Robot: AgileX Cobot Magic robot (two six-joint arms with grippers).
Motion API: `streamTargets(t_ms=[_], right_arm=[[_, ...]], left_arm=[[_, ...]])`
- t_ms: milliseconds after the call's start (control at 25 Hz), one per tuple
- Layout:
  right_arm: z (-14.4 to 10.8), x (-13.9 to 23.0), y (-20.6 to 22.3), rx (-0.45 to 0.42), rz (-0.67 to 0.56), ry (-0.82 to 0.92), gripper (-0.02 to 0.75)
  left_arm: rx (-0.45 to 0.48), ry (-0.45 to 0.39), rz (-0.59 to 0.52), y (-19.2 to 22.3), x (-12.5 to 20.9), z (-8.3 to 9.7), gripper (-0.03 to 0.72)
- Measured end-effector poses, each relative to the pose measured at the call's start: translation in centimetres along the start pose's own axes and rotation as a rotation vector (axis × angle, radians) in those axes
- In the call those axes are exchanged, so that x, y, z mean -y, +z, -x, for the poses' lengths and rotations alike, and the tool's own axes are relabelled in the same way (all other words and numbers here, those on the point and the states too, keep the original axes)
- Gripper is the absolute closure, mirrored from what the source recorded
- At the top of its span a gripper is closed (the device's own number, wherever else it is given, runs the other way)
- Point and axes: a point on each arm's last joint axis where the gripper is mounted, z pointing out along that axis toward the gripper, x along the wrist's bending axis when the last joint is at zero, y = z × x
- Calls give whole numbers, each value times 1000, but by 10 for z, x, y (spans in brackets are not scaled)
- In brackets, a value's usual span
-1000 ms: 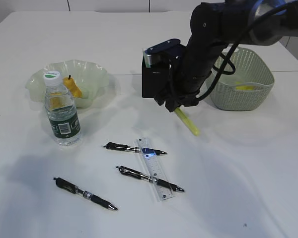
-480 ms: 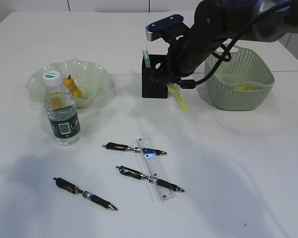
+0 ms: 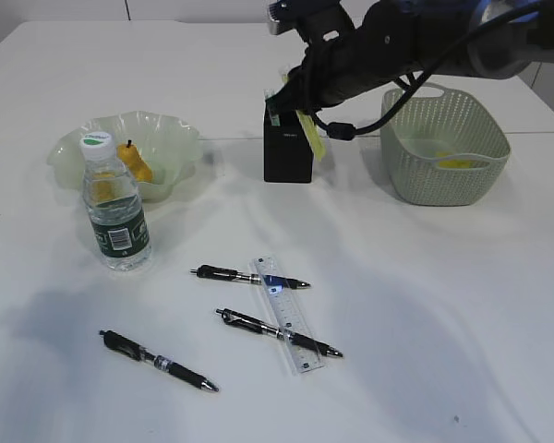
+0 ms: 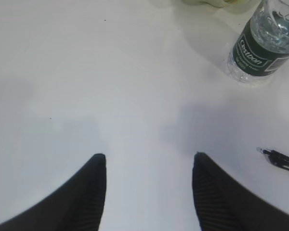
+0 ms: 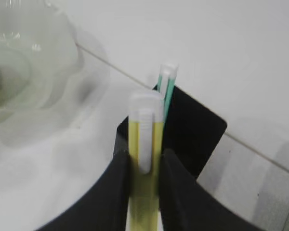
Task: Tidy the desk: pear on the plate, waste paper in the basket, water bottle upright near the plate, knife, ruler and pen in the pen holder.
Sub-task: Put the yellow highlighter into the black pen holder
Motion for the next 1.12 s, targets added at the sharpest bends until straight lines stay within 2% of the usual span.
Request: streamTargets(t_ms=[360, 600, 1120], right_arm=[[7, -23, -3, 81, 266, 0, 613], [10, -32, -3, 122, 398, 4, 613], [21, -24, 12, 178, 509, 28, 613]], left_arm=[[-3, 5, 0, 0, 0, 0, 286], [-4, 7, 0, 0, 0, 0, 286], [-5, 9, 4, 0, 0, 0, 286]])
